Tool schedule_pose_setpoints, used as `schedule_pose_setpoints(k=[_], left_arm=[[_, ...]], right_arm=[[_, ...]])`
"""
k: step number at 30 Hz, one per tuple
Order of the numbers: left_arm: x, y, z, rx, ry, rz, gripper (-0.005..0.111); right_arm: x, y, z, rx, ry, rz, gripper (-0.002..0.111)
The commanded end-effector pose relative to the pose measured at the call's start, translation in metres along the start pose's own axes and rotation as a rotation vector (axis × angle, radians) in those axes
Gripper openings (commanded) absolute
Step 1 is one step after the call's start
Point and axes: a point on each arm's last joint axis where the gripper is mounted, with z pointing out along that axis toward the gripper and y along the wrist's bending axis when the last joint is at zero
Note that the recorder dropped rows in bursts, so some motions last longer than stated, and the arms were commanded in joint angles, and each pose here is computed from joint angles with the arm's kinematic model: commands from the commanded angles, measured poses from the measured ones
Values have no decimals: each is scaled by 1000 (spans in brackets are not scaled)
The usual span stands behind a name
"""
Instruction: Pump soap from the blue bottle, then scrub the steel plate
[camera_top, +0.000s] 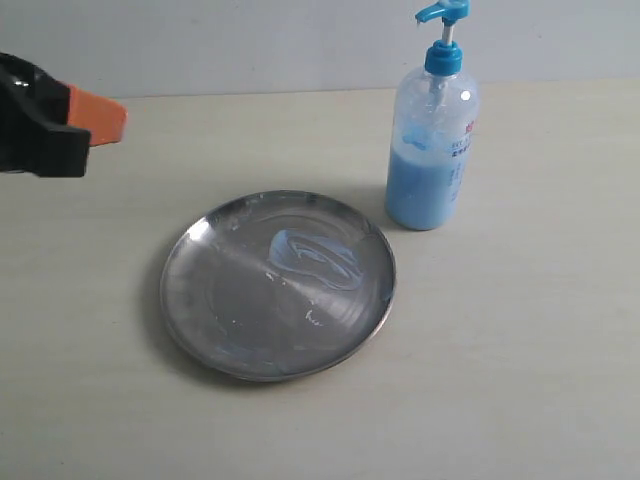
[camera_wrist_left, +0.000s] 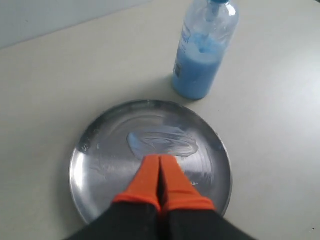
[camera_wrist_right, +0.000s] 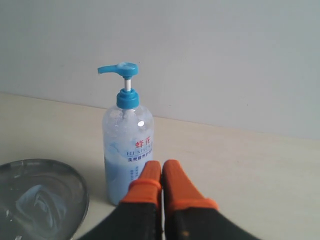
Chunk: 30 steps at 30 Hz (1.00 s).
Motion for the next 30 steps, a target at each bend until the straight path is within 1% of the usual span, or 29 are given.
schedule_pose_setpoints(k=[1,6,11,14,18,30], left_arm=[[10,-2,-30,-9,-114,7,0],[24,-4,-60,-24,-272,20,0],[41,-4,-81,-41,-415,27,0],[47,-6,-91,-36,-441,35,0],[49,-7,-100,-35,-481,42,0],[49,-8,-103,-34,-490,43,0]], right_arm=[[9,-2,4,23,-39,-14,4],[9,-2,4,24,-41,-32,4],[8,-2,4,25,-51,-26,4],[7,-2,4,29,-67,-22,4],[7,-2,4,29,-67,-25,4],[7,-2,4,29,-67,-18,4]])
